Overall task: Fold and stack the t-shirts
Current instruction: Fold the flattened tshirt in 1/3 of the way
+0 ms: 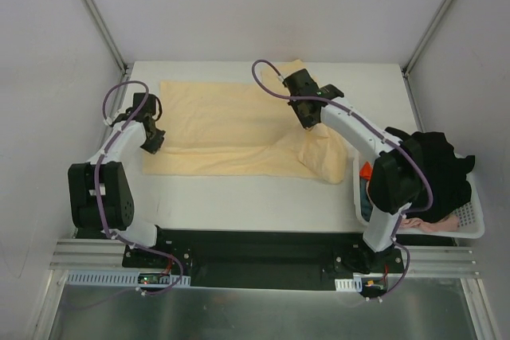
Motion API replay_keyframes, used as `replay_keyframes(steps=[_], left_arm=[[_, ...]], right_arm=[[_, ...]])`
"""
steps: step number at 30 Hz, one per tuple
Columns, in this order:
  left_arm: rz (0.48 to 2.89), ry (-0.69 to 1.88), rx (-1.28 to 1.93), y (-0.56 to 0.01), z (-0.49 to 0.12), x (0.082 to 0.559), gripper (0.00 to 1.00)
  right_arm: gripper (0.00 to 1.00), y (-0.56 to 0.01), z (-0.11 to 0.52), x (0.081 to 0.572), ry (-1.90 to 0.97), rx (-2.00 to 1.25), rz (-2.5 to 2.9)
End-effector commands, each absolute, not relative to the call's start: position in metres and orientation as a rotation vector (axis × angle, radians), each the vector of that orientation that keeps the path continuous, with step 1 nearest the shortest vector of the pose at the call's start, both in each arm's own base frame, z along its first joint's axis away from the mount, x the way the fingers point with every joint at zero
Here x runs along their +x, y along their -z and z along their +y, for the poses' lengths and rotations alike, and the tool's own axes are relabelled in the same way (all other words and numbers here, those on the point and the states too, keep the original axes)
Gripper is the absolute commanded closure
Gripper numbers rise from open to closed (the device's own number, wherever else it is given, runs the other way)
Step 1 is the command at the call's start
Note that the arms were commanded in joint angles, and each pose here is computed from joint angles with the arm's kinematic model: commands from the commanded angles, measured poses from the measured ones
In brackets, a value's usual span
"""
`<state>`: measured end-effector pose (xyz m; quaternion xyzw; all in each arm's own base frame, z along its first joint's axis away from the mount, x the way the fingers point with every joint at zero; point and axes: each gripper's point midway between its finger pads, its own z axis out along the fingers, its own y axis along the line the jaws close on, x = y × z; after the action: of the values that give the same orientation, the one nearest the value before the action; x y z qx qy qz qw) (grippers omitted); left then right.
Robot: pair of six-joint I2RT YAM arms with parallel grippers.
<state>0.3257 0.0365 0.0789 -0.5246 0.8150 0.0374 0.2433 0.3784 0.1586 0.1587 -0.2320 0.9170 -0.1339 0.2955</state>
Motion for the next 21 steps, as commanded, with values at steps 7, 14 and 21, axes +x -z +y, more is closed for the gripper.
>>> replay_keyframes(steps=[7, 14, 21], left_arm=[[2.223, -0.2, -1.438, -0.068, 0.048, 0.357, 0.95], [2.254, -0.095, -1.343, -0.091, 0.038, 0.368, 0.01], [2.323, 0.034, -1.204, -0.107, 0.019, 0.342, 0.01]], right_arm=[[0.84, -0.11, 0.175, 0.479, 0.27, -0.949, 2.325], [0.28, -0.136, 0.172, 0.52, 0.358, -0.868, 2.238], [0.03, -0.178, 0.173, 0.45, 0.027, -0.439, 2.269]])
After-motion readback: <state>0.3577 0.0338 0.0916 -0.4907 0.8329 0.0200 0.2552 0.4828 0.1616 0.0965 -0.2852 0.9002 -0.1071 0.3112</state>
